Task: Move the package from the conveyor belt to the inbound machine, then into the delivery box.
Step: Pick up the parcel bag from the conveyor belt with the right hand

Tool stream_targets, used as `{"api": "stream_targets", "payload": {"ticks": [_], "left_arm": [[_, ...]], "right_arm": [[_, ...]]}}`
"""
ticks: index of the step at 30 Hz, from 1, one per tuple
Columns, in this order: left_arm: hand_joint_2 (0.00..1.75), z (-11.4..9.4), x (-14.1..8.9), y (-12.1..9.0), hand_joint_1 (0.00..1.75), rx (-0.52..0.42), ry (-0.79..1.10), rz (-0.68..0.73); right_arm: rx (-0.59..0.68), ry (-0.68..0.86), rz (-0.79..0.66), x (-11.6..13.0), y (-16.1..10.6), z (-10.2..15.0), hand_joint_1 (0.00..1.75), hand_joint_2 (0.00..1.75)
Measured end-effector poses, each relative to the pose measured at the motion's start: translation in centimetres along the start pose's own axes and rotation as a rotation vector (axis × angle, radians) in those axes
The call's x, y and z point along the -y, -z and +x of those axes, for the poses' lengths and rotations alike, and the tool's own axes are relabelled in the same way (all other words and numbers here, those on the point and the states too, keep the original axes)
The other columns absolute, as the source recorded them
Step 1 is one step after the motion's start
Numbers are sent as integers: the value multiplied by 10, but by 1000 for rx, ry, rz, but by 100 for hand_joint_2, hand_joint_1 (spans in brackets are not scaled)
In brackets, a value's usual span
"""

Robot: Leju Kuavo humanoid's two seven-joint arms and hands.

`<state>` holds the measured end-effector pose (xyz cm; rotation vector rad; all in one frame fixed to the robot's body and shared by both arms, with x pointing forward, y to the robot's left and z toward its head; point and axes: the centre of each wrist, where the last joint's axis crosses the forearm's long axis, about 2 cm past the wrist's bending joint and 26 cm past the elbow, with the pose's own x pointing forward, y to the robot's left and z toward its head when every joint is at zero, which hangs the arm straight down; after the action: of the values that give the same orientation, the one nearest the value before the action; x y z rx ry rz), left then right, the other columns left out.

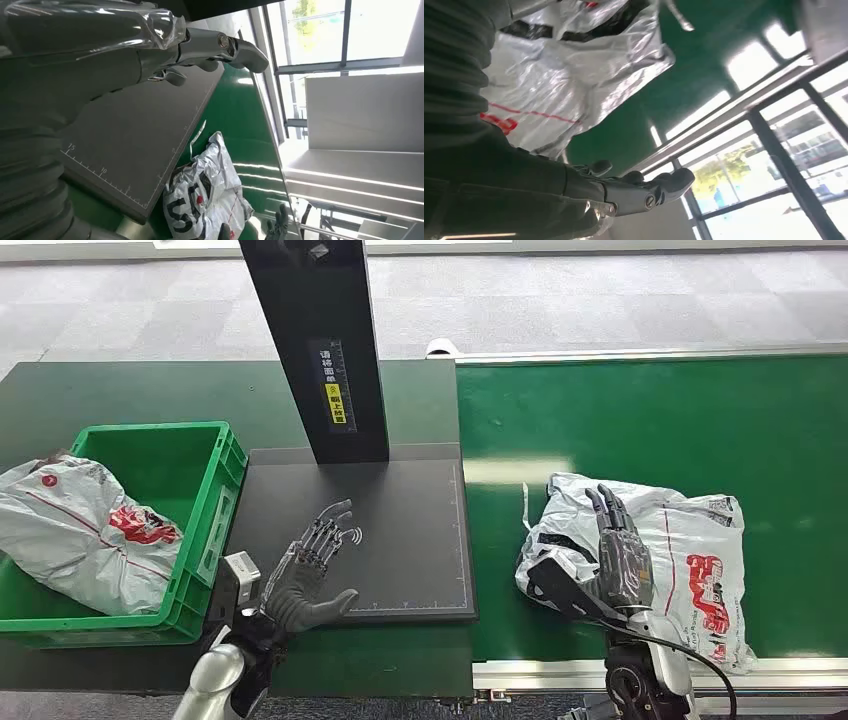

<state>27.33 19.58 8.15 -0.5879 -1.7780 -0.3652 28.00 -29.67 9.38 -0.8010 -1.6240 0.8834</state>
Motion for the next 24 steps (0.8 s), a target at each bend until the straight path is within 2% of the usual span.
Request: {"api": "stream_targets", "payload": {"ticks": [8,24], "left_arm": [[175,4,-2,0,0,-5,8,6],[175,7,-4,-5,0,-11,13,24]], "right_arm": [[-202,-173,92,5,-6,-38,0,175],[-384,-259,335,-8,-7,-65,0,175]]}}
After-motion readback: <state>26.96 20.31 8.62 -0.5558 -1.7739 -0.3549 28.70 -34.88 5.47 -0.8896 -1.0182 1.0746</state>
